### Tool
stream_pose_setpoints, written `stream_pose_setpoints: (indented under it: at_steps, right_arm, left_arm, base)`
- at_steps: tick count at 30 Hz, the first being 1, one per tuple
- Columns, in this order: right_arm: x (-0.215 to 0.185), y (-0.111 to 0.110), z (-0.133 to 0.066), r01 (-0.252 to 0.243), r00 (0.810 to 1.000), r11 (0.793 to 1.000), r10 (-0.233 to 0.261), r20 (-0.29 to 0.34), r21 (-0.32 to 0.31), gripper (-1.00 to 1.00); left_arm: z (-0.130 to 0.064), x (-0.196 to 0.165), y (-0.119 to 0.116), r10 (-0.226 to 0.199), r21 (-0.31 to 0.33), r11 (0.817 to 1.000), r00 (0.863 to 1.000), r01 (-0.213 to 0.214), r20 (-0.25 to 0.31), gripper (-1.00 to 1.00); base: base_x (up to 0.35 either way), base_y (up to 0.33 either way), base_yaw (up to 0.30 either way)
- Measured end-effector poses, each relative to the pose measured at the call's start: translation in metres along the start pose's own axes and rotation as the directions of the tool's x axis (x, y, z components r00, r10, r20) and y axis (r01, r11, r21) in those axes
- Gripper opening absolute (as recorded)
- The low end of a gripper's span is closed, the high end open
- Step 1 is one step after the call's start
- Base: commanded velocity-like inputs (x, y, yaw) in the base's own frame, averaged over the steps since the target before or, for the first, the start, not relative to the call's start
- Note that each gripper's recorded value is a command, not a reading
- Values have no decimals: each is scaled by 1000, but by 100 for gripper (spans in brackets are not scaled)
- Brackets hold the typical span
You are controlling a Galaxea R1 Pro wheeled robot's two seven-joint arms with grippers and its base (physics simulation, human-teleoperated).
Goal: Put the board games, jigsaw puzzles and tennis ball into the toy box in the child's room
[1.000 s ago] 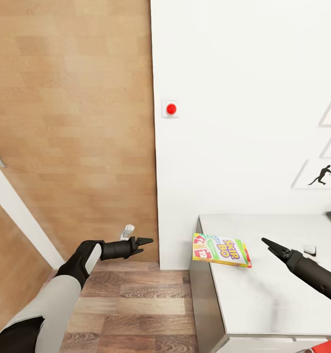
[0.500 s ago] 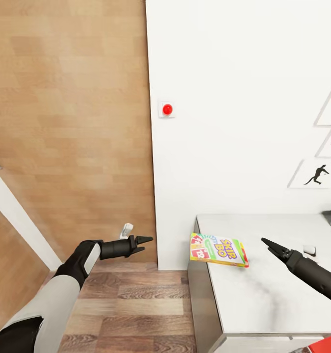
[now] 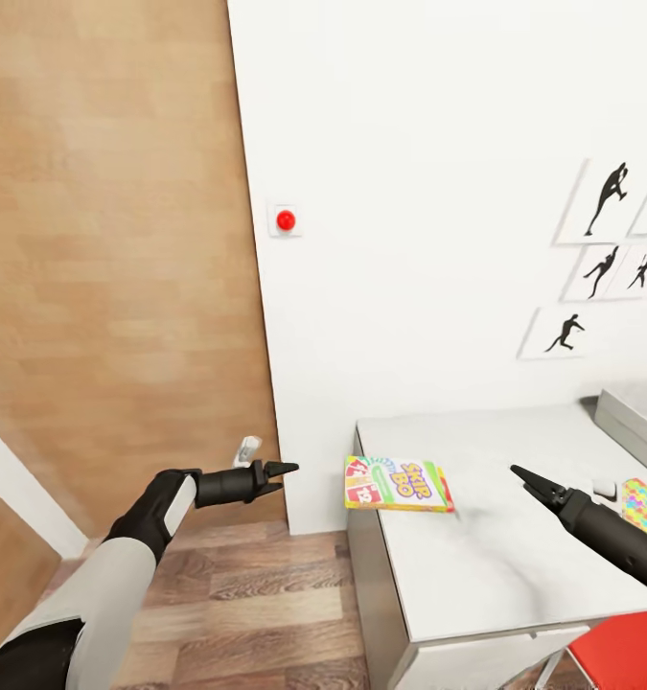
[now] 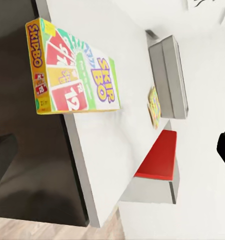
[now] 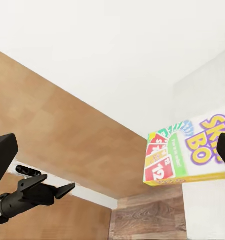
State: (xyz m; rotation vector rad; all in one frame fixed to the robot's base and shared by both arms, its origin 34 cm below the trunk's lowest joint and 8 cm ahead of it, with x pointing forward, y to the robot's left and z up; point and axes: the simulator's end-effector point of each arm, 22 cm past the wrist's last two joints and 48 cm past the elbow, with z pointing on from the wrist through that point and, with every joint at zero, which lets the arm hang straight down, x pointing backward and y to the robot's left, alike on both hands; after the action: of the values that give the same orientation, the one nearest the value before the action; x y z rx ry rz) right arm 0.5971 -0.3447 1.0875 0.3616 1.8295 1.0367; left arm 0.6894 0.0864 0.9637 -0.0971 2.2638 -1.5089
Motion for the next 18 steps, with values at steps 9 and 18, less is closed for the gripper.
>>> stream_pose_setpoints:
  at_steps: [9,18]
  right_arm:
    - [-2,3,-1,4,1000,1000,-4,4,-6,100]
    - [-1,4,-1,4,1000,1000,-4,3,-6,100]
  left_arm:
    - [-2,-2,-4,7,2,1000,1000,-7,4,100]
    - [-2,-2,-4,9,2,1000,1000,-9,4,100]
  base:
    - [85,55,-179]
    - [53,25,-15]
